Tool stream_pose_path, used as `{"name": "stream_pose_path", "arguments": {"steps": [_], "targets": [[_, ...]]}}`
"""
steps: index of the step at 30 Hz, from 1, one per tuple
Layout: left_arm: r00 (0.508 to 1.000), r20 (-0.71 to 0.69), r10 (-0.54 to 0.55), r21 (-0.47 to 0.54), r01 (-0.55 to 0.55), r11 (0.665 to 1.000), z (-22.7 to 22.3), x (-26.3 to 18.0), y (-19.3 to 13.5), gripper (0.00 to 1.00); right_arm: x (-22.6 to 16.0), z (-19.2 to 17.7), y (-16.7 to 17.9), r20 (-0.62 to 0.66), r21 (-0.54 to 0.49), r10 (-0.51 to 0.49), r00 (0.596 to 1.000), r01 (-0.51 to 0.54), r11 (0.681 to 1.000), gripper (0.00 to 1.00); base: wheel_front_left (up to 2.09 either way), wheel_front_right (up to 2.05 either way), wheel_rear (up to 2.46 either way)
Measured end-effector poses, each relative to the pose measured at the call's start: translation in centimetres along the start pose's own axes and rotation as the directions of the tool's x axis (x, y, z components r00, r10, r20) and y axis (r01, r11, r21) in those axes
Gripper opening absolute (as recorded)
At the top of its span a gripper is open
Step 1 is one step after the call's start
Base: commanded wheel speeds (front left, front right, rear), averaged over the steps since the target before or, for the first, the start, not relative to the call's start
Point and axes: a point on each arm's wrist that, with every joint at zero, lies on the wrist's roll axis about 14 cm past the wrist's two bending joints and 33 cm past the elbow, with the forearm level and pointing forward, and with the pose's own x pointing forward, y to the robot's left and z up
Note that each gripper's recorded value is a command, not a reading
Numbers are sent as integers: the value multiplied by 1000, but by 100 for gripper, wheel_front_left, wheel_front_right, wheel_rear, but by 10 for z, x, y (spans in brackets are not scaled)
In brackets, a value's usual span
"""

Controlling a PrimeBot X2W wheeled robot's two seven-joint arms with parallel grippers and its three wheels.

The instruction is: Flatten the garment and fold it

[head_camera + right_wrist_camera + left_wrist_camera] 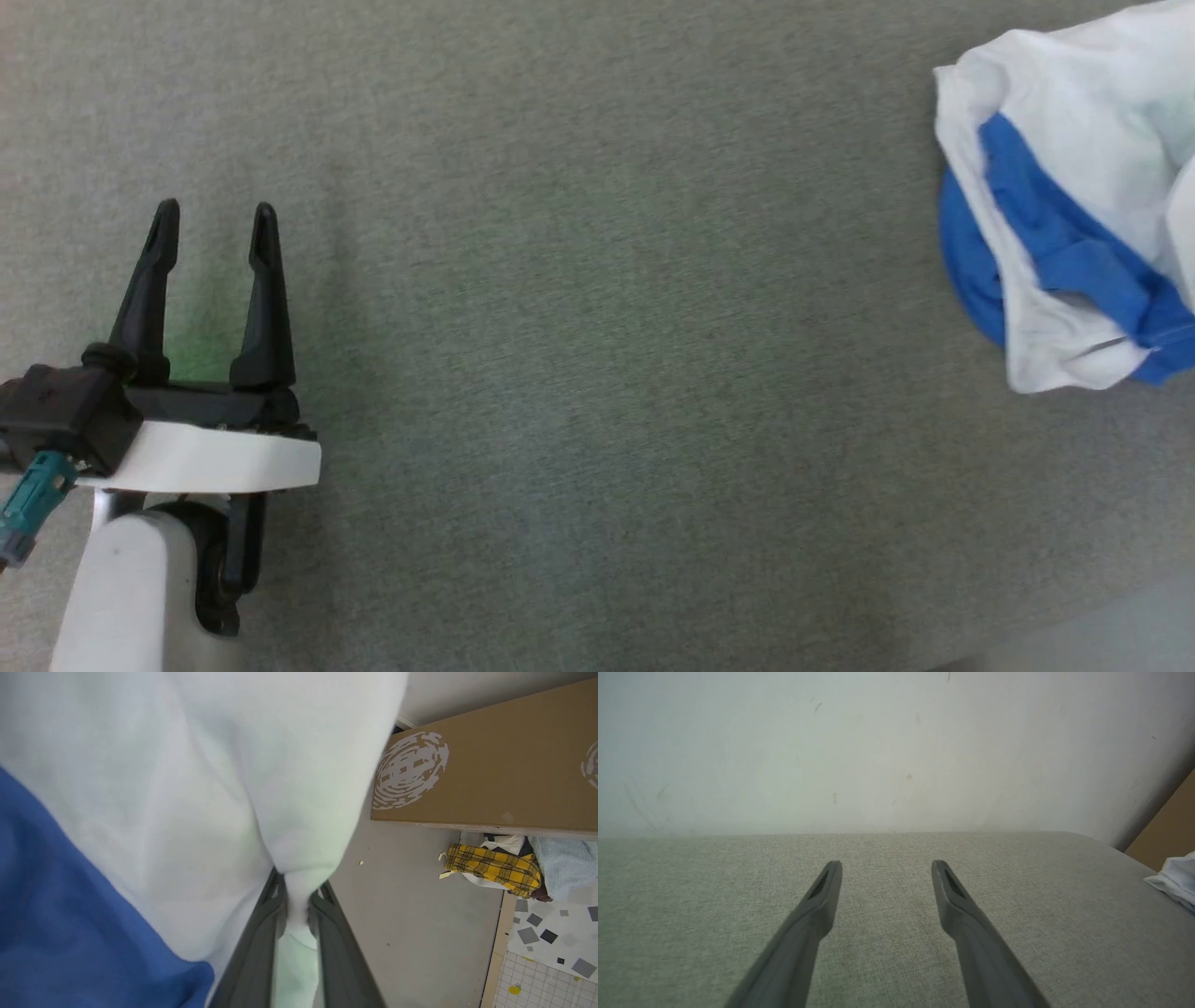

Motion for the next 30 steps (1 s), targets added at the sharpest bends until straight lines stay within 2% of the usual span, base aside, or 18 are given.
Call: {"name": "stream_pose_path", "arguments": {"steps": [4, 5, 6, 13, 16, 18, 20, 22, 26, 30], "targets": [[1000, -3, 9, 2, -9, 1000, -2, 0, 5, 100, 12, -1, -1, -22, 19, -24, 999, 24, 1000, 0, 0, 0, 0], [1000, -6, 10, 2, -10, 1000, -3, -1, 5, 100, 14, -1, -2, -25, 21, -31, 999, 32, 999, 16, 0, 0, 0], [1000, -8, 12, 3, -12, 1000, -4, -1, 6, 100, 15, -1, -4, -28, 19, -41, 999, 42, 999, 100, 0, 0, 0], [1000, 12, 17, 7, -17, 1000, 6, -6, 4, 100, 4, 6, -23, -1, 78, -100, 995, 100, 992, 100, 0, 0, 0], [999, 34, 21, 3, -21, 1000, 17, -10, 0, 100, -13, 39, -28, 149, 146, -115, 982, 93, 985, 100, 0, 0, 0], [998, 50, 29, 3, -29, 1000, 25, -14, 0, 100, -30, 71, -29, 287, 187, -123, 950, 70, 980, 100, 0, 0, 0], [997, 71, 38, 4, -38, 999, 35, -19, -1, 100, -52, 104, -27, 427, 214, -129, 895, 39, 976, 100, 0, 0, 0], [995, 89, 49, 5, -50, 999, 45, -26, -1, 100, -79, 134, -25, 556, 239, -135, 820, -2, 971, 100, 0, 0, 0], [989, 122, 84, 16, -87, 996, 64, -42, 3, 100, -141, 181, -15, 771, 275, -146, 620, -118, 954, 100, 0, 0, 0], [978, 168, 125, 37, -134, 990, 88, -60, 10, 100, -193, 199, 4, 882, 281, -155, 445, -233, 931, 100, 0, 0, 0]]}}
